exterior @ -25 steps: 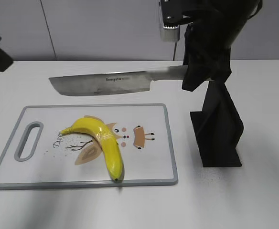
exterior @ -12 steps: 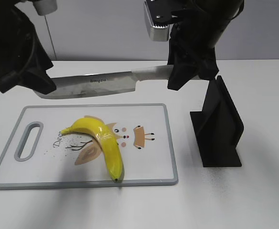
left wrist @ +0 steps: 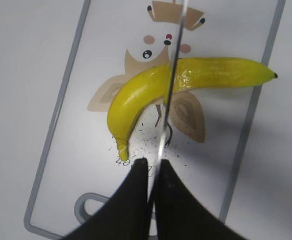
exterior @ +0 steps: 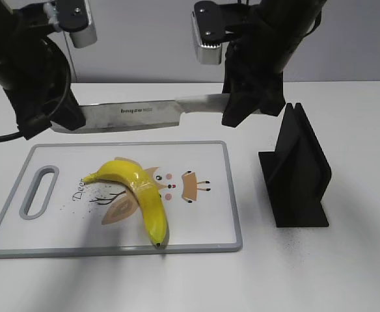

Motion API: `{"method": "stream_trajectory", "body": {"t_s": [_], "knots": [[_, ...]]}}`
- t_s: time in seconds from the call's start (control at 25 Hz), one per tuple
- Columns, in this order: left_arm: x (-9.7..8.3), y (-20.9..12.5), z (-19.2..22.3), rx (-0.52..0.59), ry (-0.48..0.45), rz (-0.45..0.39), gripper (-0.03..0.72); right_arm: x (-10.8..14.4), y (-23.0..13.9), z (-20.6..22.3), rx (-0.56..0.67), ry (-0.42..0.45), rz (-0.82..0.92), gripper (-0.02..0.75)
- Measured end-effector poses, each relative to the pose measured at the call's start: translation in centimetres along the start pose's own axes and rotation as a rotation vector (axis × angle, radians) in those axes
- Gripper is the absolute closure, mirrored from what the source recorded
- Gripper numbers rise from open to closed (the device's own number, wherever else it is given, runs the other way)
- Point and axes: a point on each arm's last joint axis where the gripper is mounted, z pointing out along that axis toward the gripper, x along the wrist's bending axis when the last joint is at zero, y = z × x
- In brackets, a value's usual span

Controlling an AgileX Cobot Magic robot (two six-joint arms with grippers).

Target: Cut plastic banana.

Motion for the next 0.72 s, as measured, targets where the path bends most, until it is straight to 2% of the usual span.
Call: {"method": "stream_trajectory", "body": {"t_s": [0.24, 0.52, 0.72], "knots": [[-0.1, -1.7, 3.6, 0.028, 0.001, -0.038, 0.67, -0.8, -1.1, 4.4, 0.045, 0.079, 0.075, 0.571], [-0.4, -5.0, 11.2, 0.101, -0.048, -0.121, 0.669, -1.5, -3.6, 12.4, 0.132, 0.18, 0.112, 0.561], [-0.2, -5.3, 12.3, 0.115, -0.071, -0.124, 0.668, -1.8, -3.7, 13.1, 0.143, 0.186, 0.106, 0.556]]}}
